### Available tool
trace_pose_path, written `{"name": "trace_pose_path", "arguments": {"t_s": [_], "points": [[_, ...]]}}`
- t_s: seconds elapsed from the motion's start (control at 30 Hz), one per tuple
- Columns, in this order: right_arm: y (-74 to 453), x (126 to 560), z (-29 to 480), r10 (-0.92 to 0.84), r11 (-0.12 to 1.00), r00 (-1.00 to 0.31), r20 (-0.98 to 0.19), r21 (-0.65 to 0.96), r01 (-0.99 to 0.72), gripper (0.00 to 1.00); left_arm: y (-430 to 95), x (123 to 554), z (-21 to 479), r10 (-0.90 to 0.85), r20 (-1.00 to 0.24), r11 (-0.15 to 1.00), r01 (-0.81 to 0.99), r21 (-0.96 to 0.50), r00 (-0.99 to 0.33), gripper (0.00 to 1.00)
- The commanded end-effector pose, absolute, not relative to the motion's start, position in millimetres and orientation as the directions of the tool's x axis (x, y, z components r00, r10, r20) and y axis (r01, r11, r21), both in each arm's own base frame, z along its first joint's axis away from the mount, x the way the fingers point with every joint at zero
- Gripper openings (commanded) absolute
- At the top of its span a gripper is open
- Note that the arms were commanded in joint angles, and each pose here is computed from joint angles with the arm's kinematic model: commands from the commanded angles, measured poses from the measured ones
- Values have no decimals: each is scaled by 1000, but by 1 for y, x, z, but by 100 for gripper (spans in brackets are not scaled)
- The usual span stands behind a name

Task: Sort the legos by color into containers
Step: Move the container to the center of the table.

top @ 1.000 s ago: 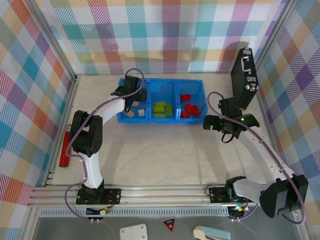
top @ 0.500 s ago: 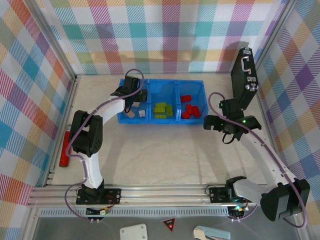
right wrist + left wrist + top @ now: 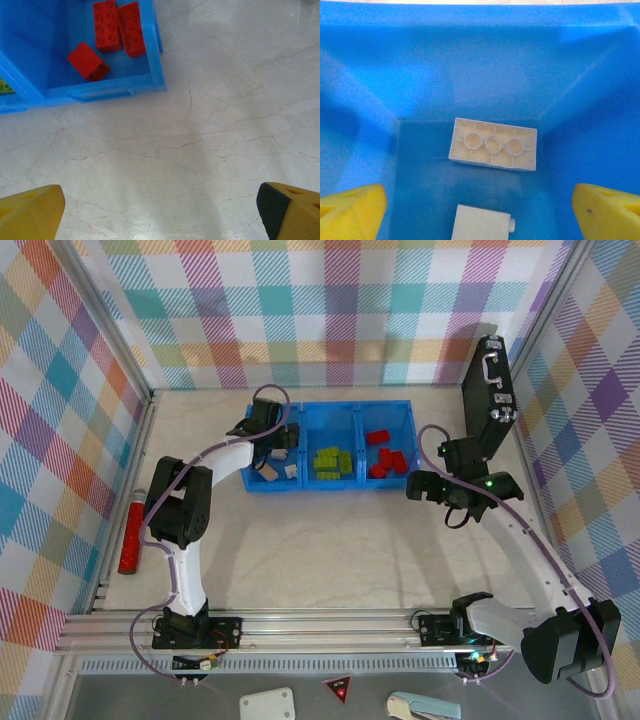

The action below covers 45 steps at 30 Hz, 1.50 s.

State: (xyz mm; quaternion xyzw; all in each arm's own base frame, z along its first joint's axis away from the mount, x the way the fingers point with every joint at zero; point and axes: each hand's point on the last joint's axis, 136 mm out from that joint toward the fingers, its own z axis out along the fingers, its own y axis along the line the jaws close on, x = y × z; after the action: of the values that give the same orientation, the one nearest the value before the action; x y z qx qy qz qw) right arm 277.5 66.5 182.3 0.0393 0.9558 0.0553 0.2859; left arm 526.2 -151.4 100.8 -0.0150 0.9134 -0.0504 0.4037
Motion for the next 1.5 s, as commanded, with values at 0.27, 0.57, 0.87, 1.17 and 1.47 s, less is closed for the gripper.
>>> {"name": "trace_pose_path", "arguments": {"t_s": [0.27, 0.57, 0.87, 1.17, 1.47], "points": [[68, 272, 186, 124, 987, -835, -536, 156, 47, 99, -186, 521, 72, -310, -601, 889, -1, -457, -737, 7], [72, 274, 183, 133, 984, -839, -528, 174, 46, 99, -181, 509, 73, -294, -587, 901, -14, -434, -755, 14], [79, 280, 179, 147, 977, -843, -517, 210, 42, 99, -173, 499, 102, -168, -665, 958, 38, -283, -728, 29], [86, 284, 176, 148, 972, -847, -510, 233, 30, 99, -183, 491, 120, -2, -715, 992, 86, -87, -699, 87], [87, 285, 173, 150, 971, -847, -510, 238, 28, 99, -183, 485, 119, 32, -712, 995, 90, -44, -702, 100]]}}
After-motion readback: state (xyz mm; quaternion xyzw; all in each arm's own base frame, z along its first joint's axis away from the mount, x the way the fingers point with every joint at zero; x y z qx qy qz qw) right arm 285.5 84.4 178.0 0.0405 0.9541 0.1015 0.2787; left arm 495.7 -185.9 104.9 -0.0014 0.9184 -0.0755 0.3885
